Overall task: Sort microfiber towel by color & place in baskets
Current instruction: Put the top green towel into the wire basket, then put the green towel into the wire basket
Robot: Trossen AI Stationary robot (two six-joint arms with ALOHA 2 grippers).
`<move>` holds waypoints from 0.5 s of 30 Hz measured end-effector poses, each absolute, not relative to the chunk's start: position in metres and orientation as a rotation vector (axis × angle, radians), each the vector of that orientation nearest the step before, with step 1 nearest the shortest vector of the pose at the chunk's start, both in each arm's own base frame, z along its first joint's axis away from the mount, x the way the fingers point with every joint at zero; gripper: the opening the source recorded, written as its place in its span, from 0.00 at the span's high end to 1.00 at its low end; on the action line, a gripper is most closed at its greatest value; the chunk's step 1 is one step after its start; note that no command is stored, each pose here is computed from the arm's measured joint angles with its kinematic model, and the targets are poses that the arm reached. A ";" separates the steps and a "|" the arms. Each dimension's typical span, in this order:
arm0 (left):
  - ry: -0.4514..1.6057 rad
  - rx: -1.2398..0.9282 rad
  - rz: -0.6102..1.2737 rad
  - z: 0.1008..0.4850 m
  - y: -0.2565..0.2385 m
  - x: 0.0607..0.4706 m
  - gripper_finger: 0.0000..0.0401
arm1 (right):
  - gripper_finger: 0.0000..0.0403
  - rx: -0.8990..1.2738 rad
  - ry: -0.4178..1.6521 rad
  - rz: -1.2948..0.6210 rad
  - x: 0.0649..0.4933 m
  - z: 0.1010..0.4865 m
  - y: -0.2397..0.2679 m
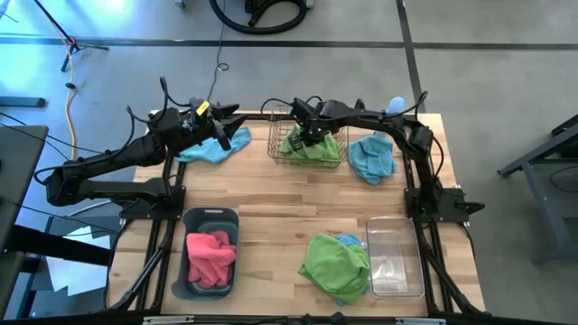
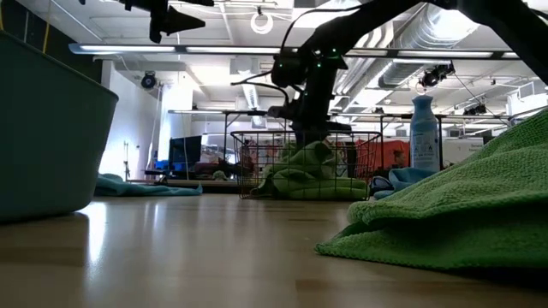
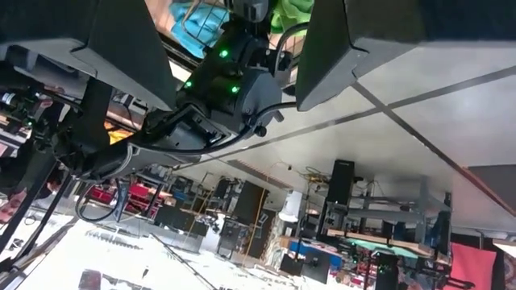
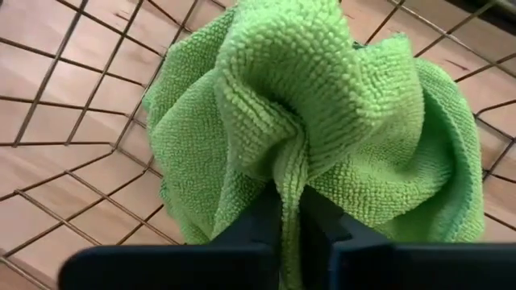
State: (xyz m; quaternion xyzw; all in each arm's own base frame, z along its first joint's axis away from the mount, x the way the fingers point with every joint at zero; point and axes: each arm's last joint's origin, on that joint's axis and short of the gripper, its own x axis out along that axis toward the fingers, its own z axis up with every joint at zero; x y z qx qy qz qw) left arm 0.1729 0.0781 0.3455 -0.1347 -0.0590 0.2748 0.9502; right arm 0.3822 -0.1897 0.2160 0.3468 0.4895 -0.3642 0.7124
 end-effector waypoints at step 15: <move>-0.121 -0.274 0.557 0.346 0.078 0.173 0.39 | 0.39 0.739 1.141 -0.736 0.379 0.215 -0.190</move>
